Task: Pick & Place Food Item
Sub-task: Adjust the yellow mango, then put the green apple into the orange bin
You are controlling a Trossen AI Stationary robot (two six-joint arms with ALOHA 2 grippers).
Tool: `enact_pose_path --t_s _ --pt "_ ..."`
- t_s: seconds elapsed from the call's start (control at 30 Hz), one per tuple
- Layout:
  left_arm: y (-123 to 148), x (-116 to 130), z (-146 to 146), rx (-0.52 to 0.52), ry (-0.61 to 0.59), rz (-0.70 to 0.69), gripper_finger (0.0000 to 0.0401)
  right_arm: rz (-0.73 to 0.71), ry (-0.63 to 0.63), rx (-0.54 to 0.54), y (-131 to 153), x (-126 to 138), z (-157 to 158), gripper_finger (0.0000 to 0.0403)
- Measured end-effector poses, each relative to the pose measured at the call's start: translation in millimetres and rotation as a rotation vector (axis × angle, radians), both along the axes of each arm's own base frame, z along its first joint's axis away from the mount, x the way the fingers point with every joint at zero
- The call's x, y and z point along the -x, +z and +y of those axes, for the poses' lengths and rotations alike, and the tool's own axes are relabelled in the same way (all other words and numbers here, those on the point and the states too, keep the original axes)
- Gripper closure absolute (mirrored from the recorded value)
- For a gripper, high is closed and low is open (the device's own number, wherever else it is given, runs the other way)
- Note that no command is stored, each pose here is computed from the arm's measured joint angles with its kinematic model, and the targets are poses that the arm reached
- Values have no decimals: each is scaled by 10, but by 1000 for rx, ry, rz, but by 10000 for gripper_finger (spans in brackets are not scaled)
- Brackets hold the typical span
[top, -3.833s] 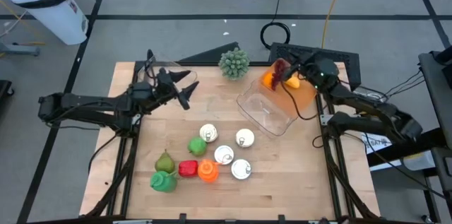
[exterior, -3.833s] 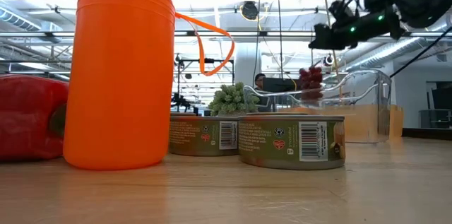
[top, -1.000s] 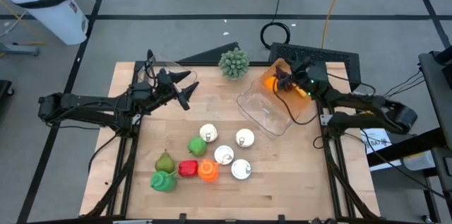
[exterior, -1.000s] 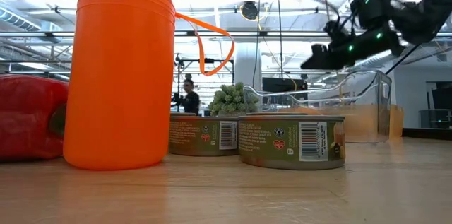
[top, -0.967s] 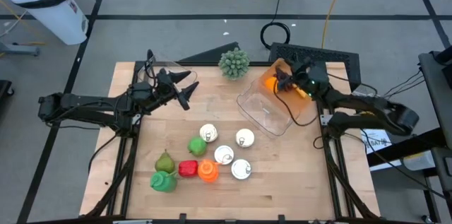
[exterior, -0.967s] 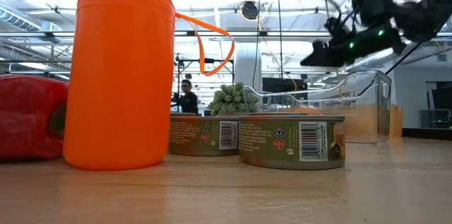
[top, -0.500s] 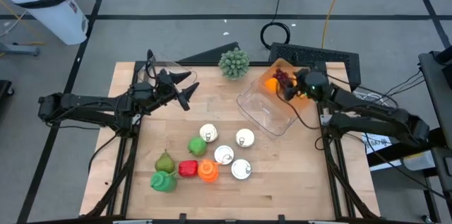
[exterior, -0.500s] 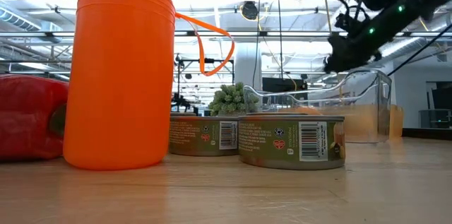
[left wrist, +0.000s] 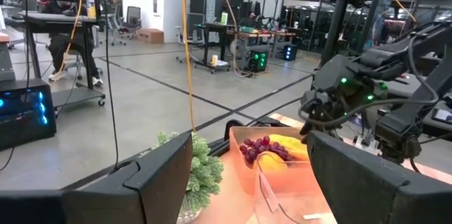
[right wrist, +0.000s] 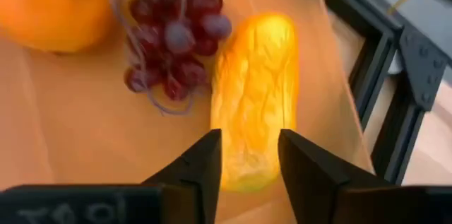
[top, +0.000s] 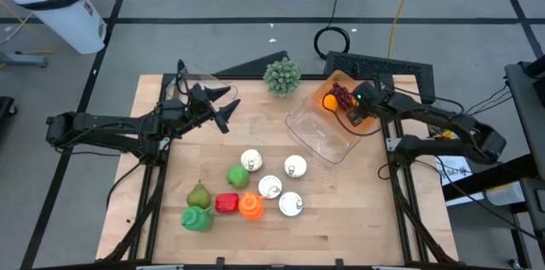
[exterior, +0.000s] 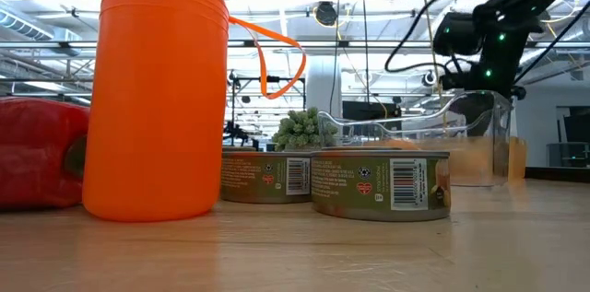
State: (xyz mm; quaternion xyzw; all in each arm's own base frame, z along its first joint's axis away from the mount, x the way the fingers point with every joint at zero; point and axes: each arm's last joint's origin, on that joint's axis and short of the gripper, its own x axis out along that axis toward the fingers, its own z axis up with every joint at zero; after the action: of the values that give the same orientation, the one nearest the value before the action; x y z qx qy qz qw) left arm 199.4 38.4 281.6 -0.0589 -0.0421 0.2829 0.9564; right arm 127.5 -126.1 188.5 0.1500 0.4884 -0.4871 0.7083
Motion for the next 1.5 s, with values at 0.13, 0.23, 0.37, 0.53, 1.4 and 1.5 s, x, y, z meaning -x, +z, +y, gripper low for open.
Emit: enact_pose_path --t_s 0.13,0.23,0.37,0.53,1.4,1.5 --pt "-1 0 0 0 0 1 107 46 0 -28 -62 8 -42 314" --pt "-1 0 0 -3 0 3 107 68 -7 -45 -102 12 -70 334" --pt "-4 0 0 -5 1 7 107 85 -23 -53 -159 10 -145 359" --pt "-19 0 1 -3 3 24 107 52 -28 -3 -198 -34 -283 377" --pt "-147 -74 -264 68 -377 120 107 -238 434 454 507 -342 74 383" --pt "-212 -131 -450 76 -411 229 107 -327 547 453 603 -352 239 383"
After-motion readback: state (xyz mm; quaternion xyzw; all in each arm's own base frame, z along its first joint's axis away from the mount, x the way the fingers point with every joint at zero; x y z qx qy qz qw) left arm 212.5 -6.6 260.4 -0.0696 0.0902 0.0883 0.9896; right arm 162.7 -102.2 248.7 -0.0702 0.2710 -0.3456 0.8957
